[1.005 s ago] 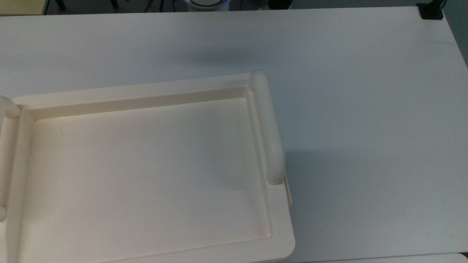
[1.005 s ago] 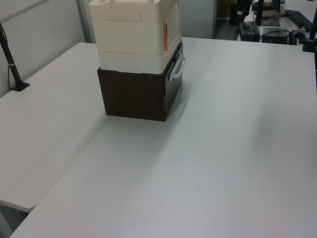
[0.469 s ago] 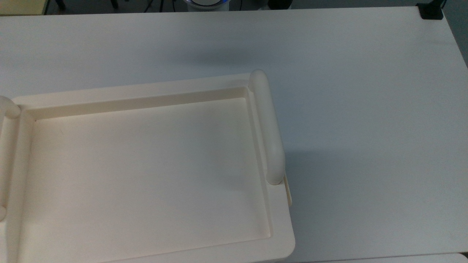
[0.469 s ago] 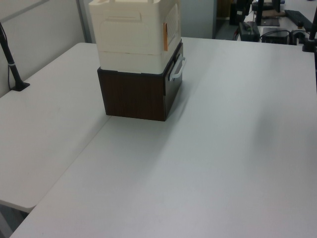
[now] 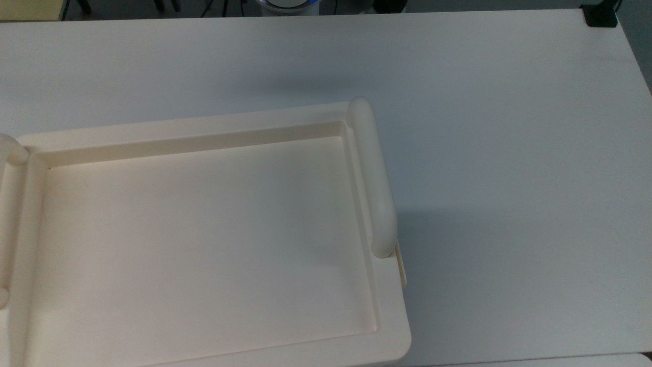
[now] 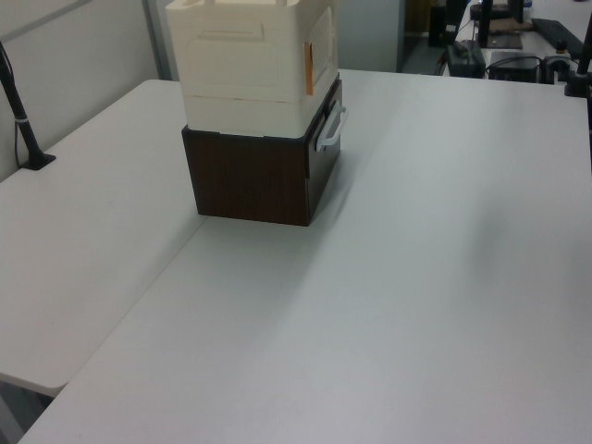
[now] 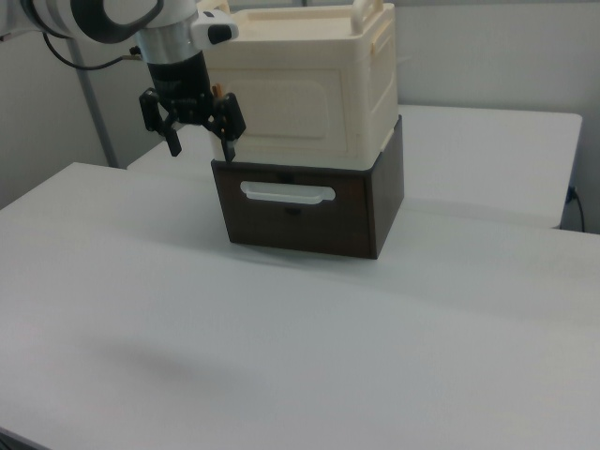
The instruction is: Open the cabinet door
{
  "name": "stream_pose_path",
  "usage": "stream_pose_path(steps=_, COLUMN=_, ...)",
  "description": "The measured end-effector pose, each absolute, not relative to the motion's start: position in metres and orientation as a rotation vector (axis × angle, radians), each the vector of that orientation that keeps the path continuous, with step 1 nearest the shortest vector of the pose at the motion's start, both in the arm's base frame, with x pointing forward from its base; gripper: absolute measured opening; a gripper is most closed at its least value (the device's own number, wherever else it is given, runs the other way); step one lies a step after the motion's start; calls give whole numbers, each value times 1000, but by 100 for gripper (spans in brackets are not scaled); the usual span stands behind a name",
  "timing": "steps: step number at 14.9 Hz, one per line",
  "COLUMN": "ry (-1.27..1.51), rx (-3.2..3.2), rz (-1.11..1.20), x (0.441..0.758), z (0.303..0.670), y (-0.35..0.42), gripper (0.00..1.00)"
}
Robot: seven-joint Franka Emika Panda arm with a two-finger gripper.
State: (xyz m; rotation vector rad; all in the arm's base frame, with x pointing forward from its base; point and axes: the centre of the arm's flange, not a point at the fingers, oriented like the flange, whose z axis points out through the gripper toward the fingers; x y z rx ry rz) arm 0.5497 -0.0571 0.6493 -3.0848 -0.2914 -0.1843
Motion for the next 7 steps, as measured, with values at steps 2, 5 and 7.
stream_pose_path(steps=2, ry=-358, rx=-3085, rz=-247, x=553, z=653, y=-57, gripper=100)
stream_pose_path(steps=5, ry=-394, rx=-3086, rz=-377, x=563, z=661, y=-49, gripper=96)
stream_pose_path(steps=7, ry=-412, rx=-3059, rz=-467, x=572, z=663, y=-37, gripper=89)
